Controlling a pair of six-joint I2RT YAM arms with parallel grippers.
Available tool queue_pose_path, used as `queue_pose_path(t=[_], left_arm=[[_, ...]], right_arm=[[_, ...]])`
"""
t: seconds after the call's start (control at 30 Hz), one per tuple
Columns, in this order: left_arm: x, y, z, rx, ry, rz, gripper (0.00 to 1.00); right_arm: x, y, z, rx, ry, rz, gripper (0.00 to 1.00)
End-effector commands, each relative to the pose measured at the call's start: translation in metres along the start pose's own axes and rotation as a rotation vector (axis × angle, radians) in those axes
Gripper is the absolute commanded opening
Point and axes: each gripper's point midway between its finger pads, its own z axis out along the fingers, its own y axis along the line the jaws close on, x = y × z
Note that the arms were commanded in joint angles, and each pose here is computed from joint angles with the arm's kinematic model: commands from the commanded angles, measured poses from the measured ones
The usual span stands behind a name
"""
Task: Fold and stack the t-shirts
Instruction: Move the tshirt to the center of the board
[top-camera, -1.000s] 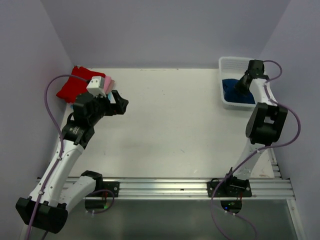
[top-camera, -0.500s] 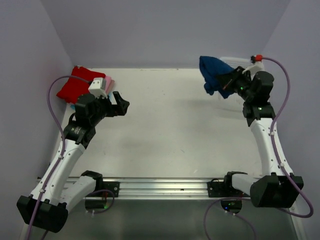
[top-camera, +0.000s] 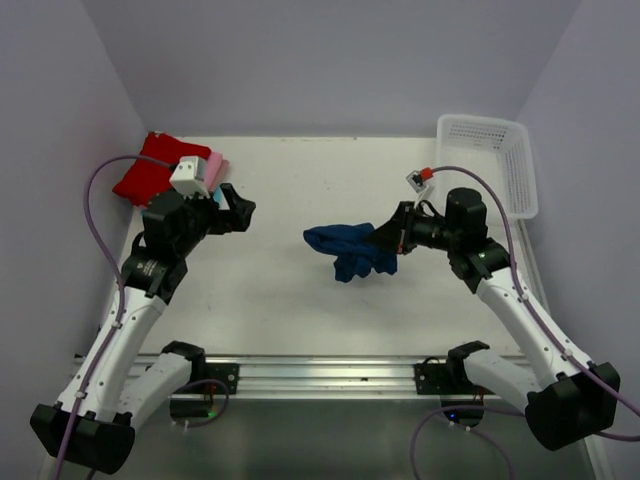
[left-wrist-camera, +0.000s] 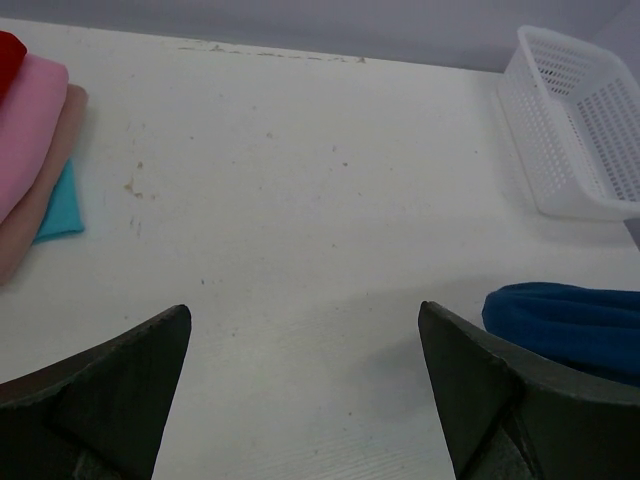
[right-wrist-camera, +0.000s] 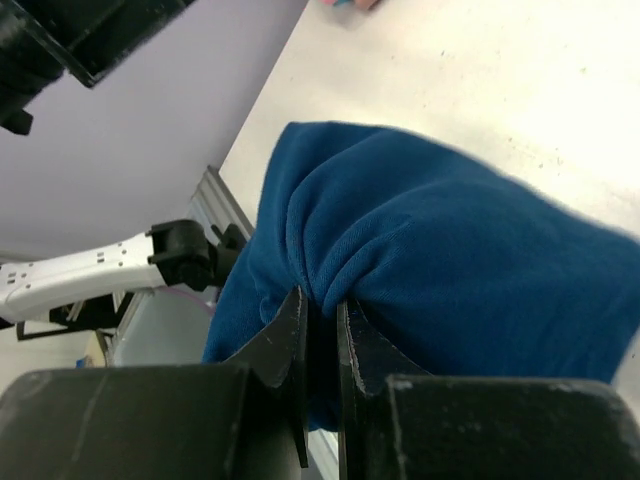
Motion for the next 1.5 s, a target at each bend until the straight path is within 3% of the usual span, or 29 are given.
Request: queue_pose_path(t=[0.0,0.23,0.47,0.5,0.53,0.57,0.63,0.7,0.77,0.87,0.97,1.0,1.03,1.07,1.23,1.47], left_arm=[[-0.007,-0.001,-0.004,-0.001,-0.035,-0.021,1.0],[-0.009,-0.004,-0.007,0.015,-0.047,-0.033,1.0],[-0.004,-0.007,-0.001,0.037,-0.029,-0.045,0.99],[-0.004,-0.008,0.0,0.038,-0.029,-0.047,0.99],[-0.003,-0.008,0.0,0.039,-0.025,-0.047,0.99],[-0.003,-0.007,0.001,0.037,-0.026,-0.047,0.99],[-0.003,-0.007,0.001,0.038,-0.024,-0.047,0.99],[-0.003,-0.008,-0.001,0.039,-0.025,-0.046,0.99],[-0.003,-0.007,-0.002,0.036,-0.028,-0.044,0.99],[-0.002,-0.008,-0.003,0.039,-0.027,-0.044,0.99],[-0.003,-0.006,-0.006,0.03,-0.027,-0.04,0.99],[-0.003,-0.004,-0.007,0.019,-0.029,-0.037,0.99],[-0.005,-0.003,-0.01,0.012,-0.034,-0.032,0.99],[-0.006,-0.003,-0.012,0.009,-0.038,-0.028,0.99],[-0.011,0.0,-0.021,-0.015,-0.063,-0.018,0.99],[-0.007,-0.001,-0.021,-0.004,-0.053,-0.027,0.99]], right_arm=[[0.019,0.004,-0.001,-0.05,0.058,0.003,0.0],[0.062,-0.005,0.006,-0.046,0.176,0.022,0.0],[0.076,0.006,0.03,-0.097,0.245,-0.016,0.0],[0.081,0.006,0.034,-0.102,0.273,-0.022,0.05],[0.088,0.004,0.042,-0.076,0.318,-0.024,0.22],[0.091,-0.008,0.05,-0.001,0.334,-0.049,0.5],[0.089,-0.017,0.051,0.054,0.334,-0.067,0.68],[0.067,-0.067,0.051,0.35,0.238,-0.112,0.87],[0.032,-0.12,0.027,0.737,0.121,-0.126,0.93],[-0.004,-0.161,-0.002,1.089,0.029,-0.141,0.98],[-0.018,-0.193,-0.014,1.241,-0.036,-0.023,0.9],[-0.015,-0.205,-0.011,1.25,-0.022,0.017,0.8],[-0.019,-0.22,-0.018,1.27,-0.04,0.07,0.17],[-0.019,-0.228,-0.021,1.292,-0.061,0.123,0.0],[-0.005,-0.28,-0.032,1.341,-0.027,0.311,0.0],[-0.019,-0.339,-0.046,1.41,-0.078,0.452,0.0]])
